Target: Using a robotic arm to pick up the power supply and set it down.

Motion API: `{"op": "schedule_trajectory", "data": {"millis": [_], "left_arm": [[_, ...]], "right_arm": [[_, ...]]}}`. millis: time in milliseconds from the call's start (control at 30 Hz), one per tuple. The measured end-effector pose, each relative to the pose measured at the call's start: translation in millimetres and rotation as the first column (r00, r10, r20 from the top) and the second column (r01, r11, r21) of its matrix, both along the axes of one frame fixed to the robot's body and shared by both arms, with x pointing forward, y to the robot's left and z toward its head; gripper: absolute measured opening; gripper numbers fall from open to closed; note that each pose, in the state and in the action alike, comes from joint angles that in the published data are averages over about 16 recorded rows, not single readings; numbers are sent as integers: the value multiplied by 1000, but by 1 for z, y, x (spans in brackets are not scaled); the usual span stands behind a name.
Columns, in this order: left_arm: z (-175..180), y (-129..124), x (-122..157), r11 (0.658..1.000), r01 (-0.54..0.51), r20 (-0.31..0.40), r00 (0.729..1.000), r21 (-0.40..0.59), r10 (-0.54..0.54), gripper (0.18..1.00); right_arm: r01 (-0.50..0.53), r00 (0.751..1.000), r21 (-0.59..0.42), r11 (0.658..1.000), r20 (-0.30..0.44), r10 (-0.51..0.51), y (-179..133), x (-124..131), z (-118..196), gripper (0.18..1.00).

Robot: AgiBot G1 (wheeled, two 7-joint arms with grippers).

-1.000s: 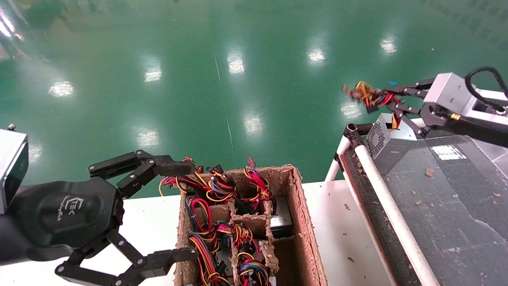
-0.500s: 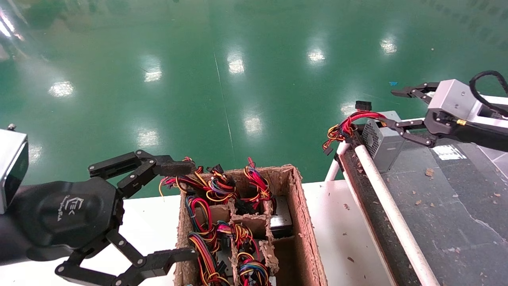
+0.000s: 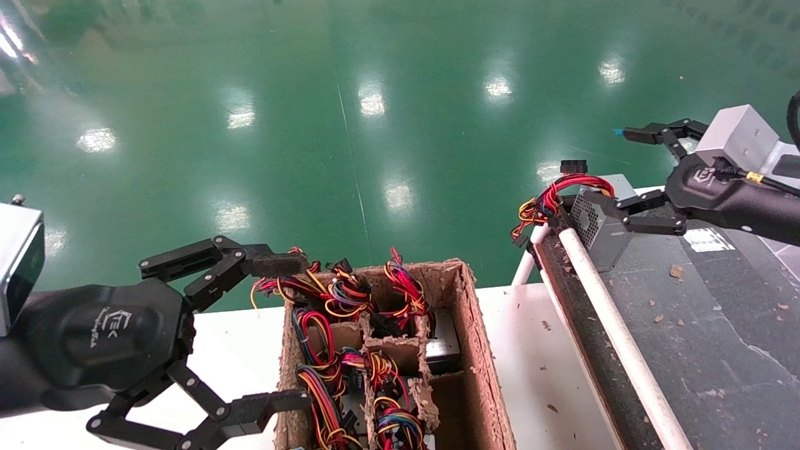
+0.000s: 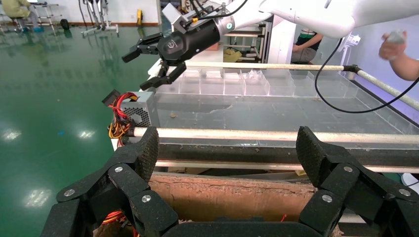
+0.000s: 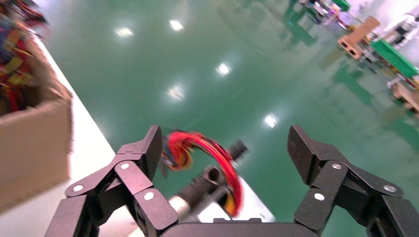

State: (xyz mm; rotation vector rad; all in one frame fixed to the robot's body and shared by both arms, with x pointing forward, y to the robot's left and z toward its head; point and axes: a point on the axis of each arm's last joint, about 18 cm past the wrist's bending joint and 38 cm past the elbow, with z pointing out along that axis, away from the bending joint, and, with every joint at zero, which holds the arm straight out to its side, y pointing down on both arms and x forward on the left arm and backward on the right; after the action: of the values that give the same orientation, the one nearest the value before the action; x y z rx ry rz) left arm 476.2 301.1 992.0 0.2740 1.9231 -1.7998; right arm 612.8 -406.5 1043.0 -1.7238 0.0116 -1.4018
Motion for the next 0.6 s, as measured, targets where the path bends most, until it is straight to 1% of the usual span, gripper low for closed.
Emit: {"op": "schedule_trajectory", "data": {"millis": [200, 400, 600], "left_arm": [[0, 0, 0, 1000, 0, 0, 1000, 0, 0, 1001], [0, 0, 0, 1000, 0, 0, 1000, 0, 0, 1001], [0, 0, 0, 1000, 0, 0, 1000, 0, 0, 1001]], "right_arm": [[-77, 997, 34, 996, -26, 78, 14, -12, -5, 911], [-155, 986, 67, 986, -54, 158, 28, -25, -10, 968], [-212, 973, 92, 973, -77, 219, 38, -36, -15, 992]]}}
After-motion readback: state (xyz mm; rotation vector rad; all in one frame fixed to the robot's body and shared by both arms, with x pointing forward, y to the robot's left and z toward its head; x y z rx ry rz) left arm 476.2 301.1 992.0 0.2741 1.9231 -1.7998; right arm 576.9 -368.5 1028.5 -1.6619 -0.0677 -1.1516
